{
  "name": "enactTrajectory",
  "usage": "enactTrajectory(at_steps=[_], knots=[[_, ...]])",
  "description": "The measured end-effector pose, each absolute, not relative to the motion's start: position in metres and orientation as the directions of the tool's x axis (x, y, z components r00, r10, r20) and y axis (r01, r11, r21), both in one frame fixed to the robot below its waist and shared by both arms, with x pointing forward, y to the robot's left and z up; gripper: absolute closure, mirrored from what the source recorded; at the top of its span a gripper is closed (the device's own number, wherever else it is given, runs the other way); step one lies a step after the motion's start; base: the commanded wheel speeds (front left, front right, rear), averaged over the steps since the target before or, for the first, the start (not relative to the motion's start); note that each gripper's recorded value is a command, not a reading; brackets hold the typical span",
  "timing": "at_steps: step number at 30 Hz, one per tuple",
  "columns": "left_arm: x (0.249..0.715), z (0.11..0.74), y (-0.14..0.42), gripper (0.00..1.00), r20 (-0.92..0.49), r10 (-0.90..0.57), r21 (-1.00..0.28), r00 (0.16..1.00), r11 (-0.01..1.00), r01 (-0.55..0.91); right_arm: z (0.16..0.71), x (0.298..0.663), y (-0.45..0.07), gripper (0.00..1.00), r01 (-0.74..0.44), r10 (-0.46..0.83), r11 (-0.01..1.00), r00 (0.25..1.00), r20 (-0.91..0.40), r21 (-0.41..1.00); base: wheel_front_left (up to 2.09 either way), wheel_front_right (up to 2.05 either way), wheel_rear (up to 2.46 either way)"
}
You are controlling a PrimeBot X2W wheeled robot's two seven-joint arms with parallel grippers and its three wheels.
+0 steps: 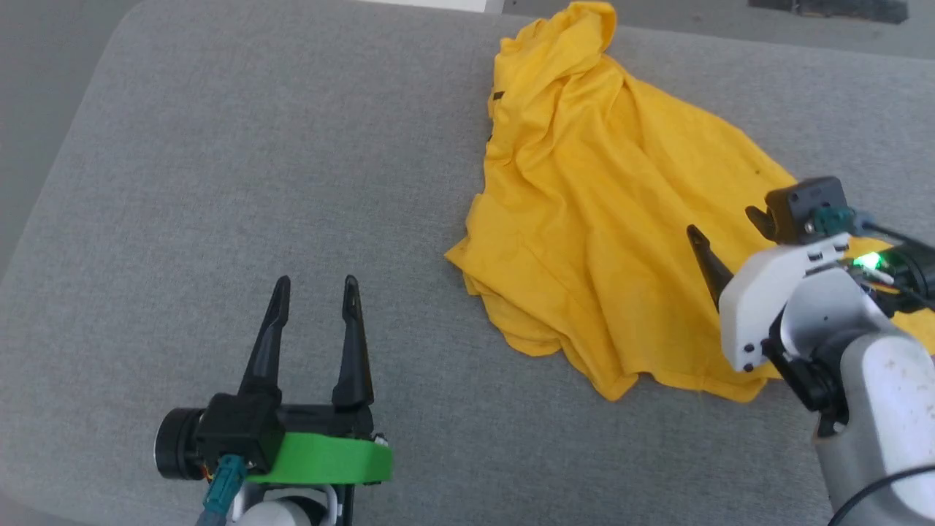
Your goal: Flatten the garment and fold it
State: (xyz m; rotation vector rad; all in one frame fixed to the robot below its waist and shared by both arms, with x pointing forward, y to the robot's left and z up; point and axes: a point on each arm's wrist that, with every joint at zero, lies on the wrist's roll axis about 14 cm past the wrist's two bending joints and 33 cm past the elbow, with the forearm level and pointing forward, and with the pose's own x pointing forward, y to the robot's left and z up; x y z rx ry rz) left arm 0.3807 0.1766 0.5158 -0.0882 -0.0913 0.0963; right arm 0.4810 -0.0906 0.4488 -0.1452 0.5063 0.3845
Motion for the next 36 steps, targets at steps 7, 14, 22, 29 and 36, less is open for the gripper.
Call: enactTrajectory(at_steps=[7, 14, 22, 29, 36], knots=[[0.387, 0.501, 0.182, 0.0, 0.051, 0.113, -0.084, 0.992, 0.991, -0.109, 0.38, 0.475, -0.086, 0.0, -0.488, 0.315, 0.872, 0.621, -0.718, -0.04, 0.0, 0.0, 0.0], [0.391, 0.493, 0.183, 0.0, 0.034, 0.11, -0.081, 0.993, 0.991, -0.107, 0.367, 0.488, -0.08, 0.9, -0.496, 0.321, 0.868, 0.594, -0.738, -0.022, 0.0, 0.0, 0.0], [0.392, 0.497, 0.181, 0.0, 0.05, 0.093, -0.068, 0.994, 0.994, -0.09, 0.397, 0.508, -0.107, 1.0, -0.364, 0.284, 0.931, 0.728, -0.624, 0.0, 0.0, 0.0, 0.0], [0.388, 0.5, 0.172, 0.0, 0.06, 0.058, -0.086, 0.996, 0.995, -0.053, 0.42, 0.496, -0.225, 1.0, -0.103, -0.005, 0.984, 0.807, -0.591, -0.148, 0.0, 0.0, 0.0], [0.383, 0.499, 0.172, 0.0, 0.054, 0.059, -0.09, 0.997, 0.994, -0.053, 0.417, 0.469, -0.277, 0.0, 0.019, -0.151, 0.974, 0.801, -0.58, -0.227, 0.0, 0.0, 0.0]])
